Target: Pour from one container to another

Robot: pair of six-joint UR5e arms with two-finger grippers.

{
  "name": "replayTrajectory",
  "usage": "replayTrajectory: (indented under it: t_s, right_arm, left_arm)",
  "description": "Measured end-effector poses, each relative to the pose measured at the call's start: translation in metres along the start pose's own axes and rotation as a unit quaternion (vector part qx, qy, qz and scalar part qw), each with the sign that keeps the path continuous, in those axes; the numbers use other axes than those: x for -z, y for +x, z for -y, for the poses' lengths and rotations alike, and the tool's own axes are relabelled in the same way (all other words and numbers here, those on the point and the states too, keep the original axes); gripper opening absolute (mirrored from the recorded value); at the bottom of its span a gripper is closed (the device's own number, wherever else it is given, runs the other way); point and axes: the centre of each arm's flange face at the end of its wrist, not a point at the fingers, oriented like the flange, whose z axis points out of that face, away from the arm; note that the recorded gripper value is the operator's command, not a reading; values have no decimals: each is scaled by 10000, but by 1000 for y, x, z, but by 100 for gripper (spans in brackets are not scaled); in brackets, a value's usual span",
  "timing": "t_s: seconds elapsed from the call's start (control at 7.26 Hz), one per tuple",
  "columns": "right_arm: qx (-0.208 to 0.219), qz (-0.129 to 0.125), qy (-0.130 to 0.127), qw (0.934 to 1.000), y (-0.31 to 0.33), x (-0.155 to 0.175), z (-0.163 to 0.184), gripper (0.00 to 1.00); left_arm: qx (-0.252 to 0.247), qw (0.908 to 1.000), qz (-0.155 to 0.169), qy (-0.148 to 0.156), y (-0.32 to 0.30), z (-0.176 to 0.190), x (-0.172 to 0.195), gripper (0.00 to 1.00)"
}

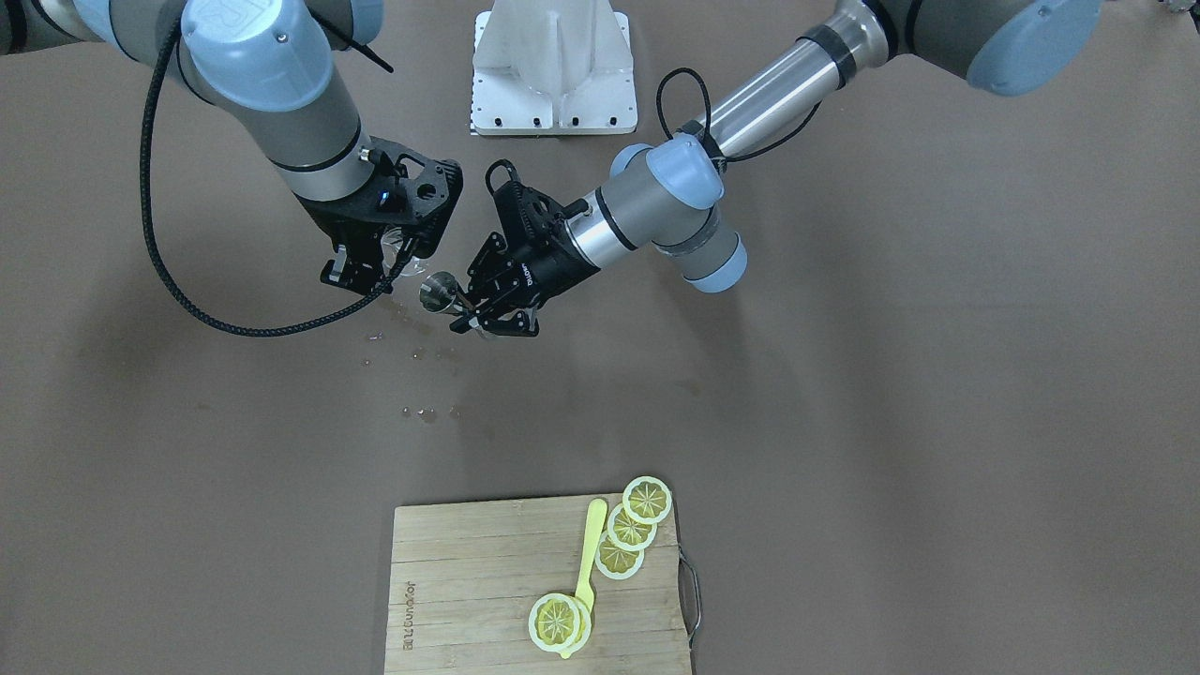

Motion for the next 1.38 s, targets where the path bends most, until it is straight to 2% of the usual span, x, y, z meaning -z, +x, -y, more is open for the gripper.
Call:
replayTrajectory:
  t_s: [0.41, 1.38]
  right_arm:
    - [134, -22, -320, 9994, 2, 2, 9, 0]
    - [12, 21, -651, 9979, 11, -5, 30, 0]
  left_arm:
    - [-1, 10000, 0, 2, 0, 0, 0, 0]
    - [-3, 10000, 4, 8, 0, 0, 0, 0]
